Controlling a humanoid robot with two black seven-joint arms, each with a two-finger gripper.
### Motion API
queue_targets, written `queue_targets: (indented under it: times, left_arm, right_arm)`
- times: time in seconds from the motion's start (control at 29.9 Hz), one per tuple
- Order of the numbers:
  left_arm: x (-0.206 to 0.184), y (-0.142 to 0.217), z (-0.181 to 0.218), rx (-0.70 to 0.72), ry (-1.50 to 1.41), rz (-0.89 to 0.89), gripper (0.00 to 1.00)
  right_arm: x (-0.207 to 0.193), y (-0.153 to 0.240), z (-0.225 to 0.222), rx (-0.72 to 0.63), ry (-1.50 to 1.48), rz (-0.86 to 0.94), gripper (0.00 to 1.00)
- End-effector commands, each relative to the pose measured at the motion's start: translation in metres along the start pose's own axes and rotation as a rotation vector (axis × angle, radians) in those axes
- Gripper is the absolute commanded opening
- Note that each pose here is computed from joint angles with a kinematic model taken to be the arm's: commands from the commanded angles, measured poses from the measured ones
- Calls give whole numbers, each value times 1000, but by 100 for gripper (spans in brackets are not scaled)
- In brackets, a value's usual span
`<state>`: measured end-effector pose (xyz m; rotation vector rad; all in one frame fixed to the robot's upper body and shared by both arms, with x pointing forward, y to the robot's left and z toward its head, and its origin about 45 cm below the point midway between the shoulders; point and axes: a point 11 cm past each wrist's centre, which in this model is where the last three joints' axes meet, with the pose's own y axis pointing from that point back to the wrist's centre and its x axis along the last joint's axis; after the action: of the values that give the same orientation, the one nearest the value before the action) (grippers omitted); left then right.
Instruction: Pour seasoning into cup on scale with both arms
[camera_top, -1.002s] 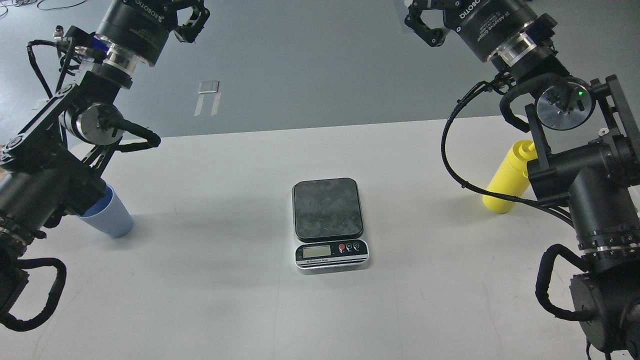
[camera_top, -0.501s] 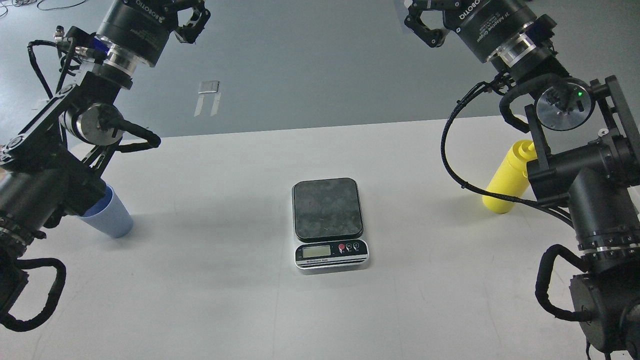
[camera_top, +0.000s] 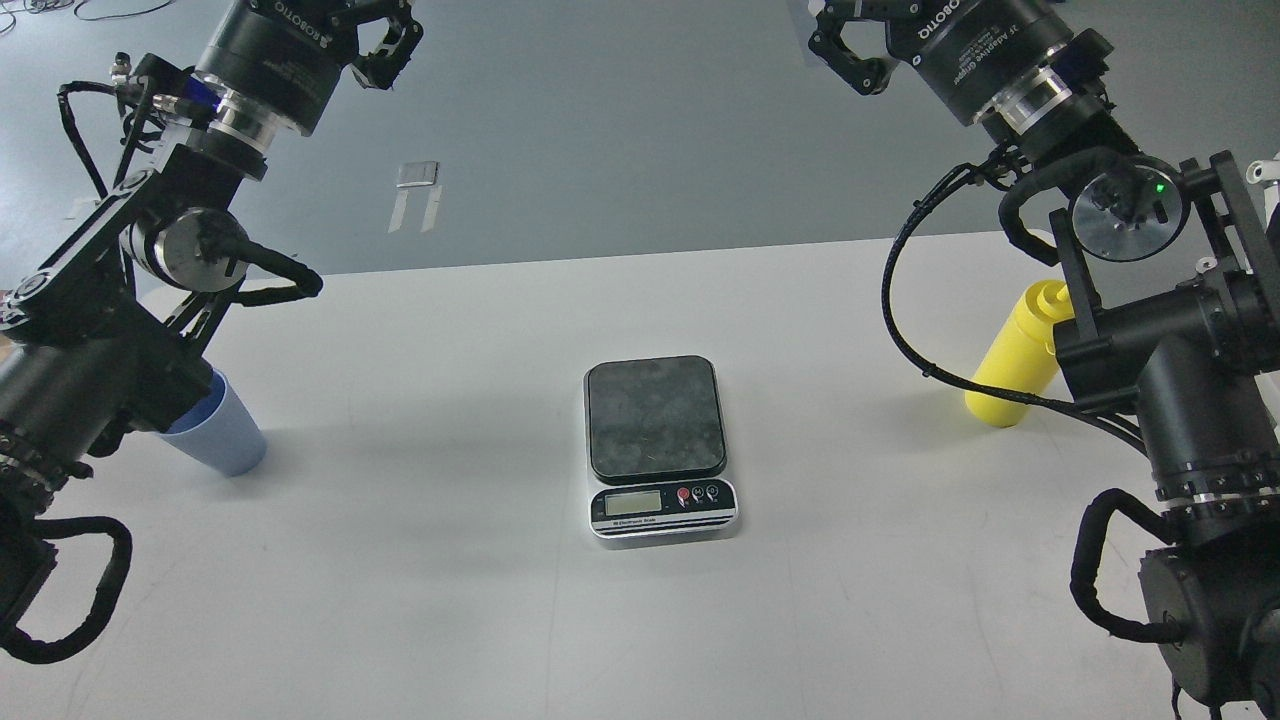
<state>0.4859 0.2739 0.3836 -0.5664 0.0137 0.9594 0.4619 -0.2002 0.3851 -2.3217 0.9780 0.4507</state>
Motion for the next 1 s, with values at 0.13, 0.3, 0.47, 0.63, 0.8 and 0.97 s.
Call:
queue_targets:
  times: [0.13,0.3,0.47,0.63,0.8,0.97]
  left_arm:
    - [0,0,-1,3,-1,-1,98]
    - [-1,0,-1,2,0,-3,98]
    - [0,0,-1,2,-1,-1,98]
    - [-1,0,-4,10,0,-3,98]
    - [-4,0,-8,39,-25,-17,98]
    - [-3,3,-3,126,-224,-85,98]
  right_arm:
    - [0,0,0,0,0,0,100]
    - [0,0,0,0,0,0,100]
    - [0,0,0,-1,-1,1,100]
    - [1,1,0,-1,1,2,100]
    - [1,1,-1,5,-2,3,100]
    - [2,3,0,3,-4,7,100]
